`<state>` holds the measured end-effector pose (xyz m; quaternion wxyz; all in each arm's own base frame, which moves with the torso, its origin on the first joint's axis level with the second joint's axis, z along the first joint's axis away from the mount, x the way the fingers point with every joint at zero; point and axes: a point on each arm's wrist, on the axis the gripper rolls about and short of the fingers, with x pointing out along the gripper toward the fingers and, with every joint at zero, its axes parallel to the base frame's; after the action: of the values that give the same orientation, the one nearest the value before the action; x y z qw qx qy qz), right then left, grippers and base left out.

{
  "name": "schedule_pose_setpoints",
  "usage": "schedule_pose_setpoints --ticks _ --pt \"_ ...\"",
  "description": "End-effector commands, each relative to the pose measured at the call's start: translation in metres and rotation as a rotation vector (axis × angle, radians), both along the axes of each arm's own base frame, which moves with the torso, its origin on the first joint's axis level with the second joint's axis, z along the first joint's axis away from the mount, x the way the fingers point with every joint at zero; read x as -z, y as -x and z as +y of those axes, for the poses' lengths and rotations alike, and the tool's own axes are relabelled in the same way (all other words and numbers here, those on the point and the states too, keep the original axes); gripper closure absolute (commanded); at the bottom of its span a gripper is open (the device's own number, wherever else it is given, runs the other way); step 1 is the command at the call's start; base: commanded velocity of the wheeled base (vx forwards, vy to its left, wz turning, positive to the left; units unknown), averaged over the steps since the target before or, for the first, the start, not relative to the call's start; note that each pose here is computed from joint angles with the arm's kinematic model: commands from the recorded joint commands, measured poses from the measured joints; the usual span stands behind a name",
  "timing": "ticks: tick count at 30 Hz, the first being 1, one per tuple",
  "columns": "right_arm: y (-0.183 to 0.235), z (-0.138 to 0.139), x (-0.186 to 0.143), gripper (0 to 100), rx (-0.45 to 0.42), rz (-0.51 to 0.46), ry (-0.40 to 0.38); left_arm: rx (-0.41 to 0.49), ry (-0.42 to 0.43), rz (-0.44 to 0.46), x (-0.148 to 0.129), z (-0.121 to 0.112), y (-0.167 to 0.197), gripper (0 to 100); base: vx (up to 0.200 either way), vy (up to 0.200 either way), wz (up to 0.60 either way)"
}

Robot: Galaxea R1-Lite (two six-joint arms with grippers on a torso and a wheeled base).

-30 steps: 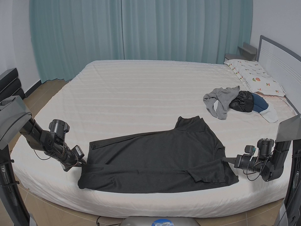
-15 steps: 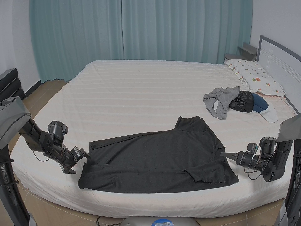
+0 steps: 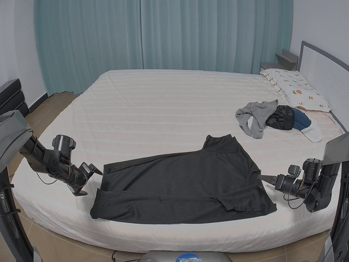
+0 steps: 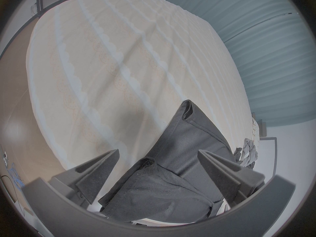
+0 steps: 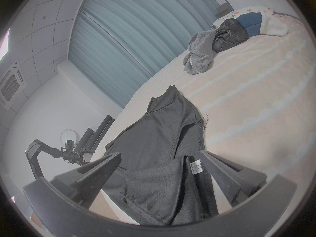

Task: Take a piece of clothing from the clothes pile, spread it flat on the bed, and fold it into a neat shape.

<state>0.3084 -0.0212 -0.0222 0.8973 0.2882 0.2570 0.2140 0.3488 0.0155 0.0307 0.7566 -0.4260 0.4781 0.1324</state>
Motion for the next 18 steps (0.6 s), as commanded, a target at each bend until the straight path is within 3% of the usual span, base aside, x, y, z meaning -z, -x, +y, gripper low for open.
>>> schedule_pose_setpoints --ticks 1,8,18 --pt "0.0000 0.0000 -0.0013 0 0.000 -0.005 0.001 -0.001 0.000 -0.004 -0.0019 0.0000 0.0006 0 0.200 0.000 0.00" --pt "0.0000 0.0000 -0.0013 0 -0.001 -0.005 0.001 0.002 -0.001 -0.006 -0.0022 -0.0005 0.0002 0 0.200 0.000 0.00" --pt "0.0000 0.0005 -0.0004 0 -0.002 -0.002 -0.001 0.001 -0.003 -0.012 -0.0034 -0.0009 -0.0006 0 0.000 0.000 0.00"
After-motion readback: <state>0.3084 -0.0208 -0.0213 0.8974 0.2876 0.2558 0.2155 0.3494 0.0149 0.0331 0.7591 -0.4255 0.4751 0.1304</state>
